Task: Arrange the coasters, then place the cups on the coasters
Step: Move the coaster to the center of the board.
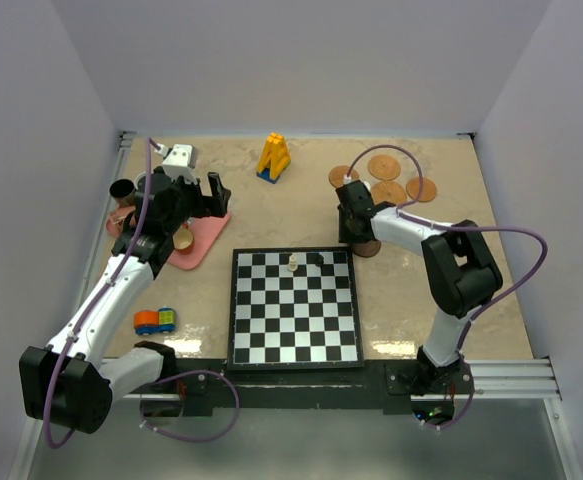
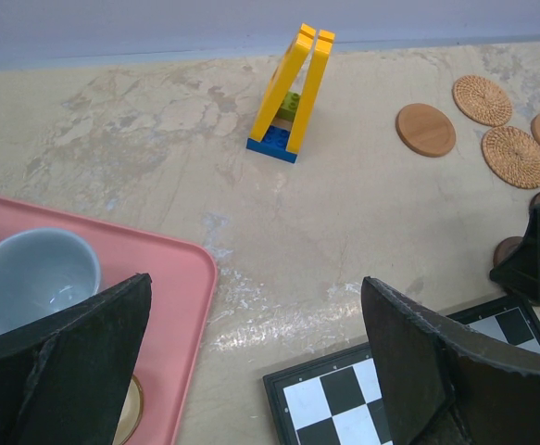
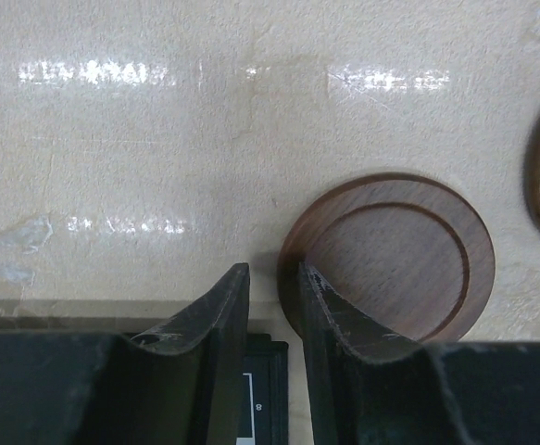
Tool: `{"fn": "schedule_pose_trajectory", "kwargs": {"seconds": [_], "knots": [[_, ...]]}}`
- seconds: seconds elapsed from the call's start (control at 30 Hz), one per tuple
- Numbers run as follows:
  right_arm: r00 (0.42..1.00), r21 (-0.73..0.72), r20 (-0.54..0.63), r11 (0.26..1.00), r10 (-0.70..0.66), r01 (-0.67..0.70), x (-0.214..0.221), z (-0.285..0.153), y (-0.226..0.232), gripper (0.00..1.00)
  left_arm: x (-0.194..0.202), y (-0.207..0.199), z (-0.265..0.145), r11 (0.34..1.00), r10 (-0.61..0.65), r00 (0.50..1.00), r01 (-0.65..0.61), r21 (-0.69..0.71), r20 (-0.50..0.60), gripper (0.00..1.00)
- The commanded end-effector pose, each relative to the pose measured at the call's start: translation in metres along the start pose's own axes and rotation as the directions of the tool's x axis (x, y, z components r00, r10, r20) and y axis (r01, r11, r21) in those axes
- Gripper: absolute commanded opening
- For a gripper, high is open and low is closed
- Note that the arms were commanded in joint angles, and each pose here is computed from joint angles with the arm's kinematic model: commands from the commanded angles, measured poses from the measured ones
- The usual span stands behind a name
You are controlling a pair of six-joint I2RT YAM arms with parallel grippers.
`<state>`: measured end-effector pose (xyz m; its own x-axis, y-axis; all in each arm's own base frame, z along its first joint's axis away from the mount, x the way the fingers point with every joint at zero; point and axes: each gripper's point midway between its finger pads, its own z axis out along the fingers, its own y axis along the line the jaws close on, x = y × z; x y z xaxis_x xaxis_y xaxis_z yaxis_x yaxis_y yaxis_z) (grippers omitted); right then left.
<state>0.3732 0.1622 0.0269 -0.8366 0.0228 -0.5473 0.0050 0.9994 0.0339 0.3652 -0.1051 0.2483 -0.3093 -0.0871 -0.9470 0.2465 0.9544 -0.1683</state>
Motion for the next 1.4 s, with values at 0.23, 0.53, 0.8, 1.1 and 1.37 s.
{"fn": "schedule_pose_trajectory", "kwargs": {"seconds": [0.23,0.53,0.8,1.1,1.37], "knots": [[0.995,0.115,-0.046,0.990,0.092,-0.086,0.033,0.000,-0.027,0.28,-0.018,-0.016,-0.004,0.998,-0.024,0.998,0.021,0.057,0.065,1.00],[0.989,0.142,-0.064,0.982,0.136,-0.126,0.051,-0.008,-0.039,0.26,-0.024,-0.025,-0.009,0.997,-0.021,0.996,0.015,0.080,0.082,1.00],[0.986,0.168,-0.068,0.976,0.150,-0.137,0.063,-0.016,-0.051,0.26,-0.029,-0.028,-0.015,0.996,-0.020,0.995,0.011,0.088,0.101,1.00],[0.989,0.143,-0.004,0.979,0.149,-0.147,0.034,-0.026,-0.044,0.37,-0.028,-0.028,-0.013,0.996,-0.016,0.995,0.008,0.085,0.097,1.00],[0.989,0.096,0.069,0.986,0.129,-0.135,-0.015,-0.031,-0.026,0.47,-0.026,-0.023,-0.009,0.998,-0.006,0.996,0.001,0.057,0.091,1.00]]}}
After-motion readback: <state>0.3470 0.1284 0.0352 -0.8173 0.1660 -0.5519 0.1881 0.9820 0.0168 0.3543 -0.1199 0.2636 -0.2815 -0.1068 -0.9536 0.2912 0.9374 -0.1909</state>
